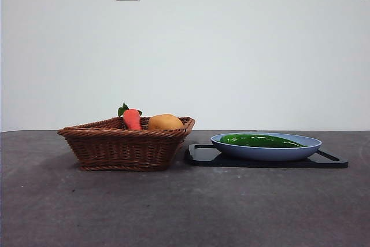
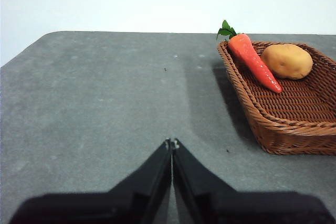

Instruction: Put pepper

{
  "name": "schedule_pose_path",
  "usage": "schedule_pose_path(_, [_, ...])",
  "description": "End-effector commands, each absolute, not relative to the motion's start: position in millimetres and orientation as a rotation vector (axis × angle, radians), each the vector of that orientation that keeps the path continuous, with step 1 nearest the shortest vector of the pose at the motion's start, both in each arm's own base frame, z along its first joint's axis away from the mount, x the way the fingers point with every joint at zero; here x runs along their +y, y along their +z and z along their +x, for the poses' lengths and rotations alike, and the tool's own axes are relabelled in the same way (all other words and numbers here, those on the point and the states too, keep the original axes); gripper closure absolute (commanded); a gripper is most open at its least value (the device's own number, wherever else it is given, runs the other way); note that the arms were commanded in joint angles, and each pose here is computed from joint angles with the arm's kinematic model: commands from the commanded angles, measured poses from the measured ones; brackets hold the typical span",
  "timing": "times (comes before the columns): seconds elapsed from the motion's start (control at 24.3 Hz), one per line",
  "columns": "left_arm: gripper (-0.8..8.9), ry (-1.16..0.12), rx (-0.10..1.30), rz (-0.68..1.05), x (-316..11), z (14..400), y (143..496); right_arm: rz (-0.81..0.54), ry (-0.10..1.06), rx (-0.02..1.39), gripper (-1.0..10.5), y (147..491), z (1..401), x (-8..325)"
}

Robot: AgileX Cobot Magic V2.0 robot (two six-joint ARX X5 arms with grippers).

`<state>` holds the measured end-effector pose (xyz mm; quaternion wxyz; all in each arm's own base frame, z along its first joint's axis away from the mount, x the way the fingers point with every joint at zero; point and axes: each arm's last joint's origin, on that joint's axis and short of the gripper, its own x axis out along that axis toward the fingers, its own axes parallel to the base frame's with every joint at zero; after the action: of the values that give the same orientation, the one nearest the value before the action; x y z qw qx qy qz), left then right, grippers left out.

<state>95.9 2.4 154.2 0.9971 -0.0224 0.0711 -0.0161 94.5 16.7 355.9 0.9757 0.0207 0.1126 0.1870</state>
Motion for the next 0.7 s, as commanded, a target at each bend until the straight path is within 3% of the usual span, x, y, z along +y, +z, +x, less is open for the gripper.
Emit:
schedule_pose_path(0.04, [8.06, -0.026, 0.138, -0.051, 2.8, 96.3, 151.9, 0.038, 0.27, 0.165, 9.4, 323.1, 94.5, 13.5])
schedule_pose_path(0.33, [8.05, -0.026, 0.138, -0.051, 2.8, 96.3, 151.9, 0.038, 0.259, 0.055, 9.4, 251.2, 91.4, 12.9])
schedule_pose_path(0.7, [8.06, -0.026, 0.138, -0.051, 2.8, 96.3, 151.9, 0.065, 0.259, 0.052, 9.4, 190.2, 93.0, 13.2])
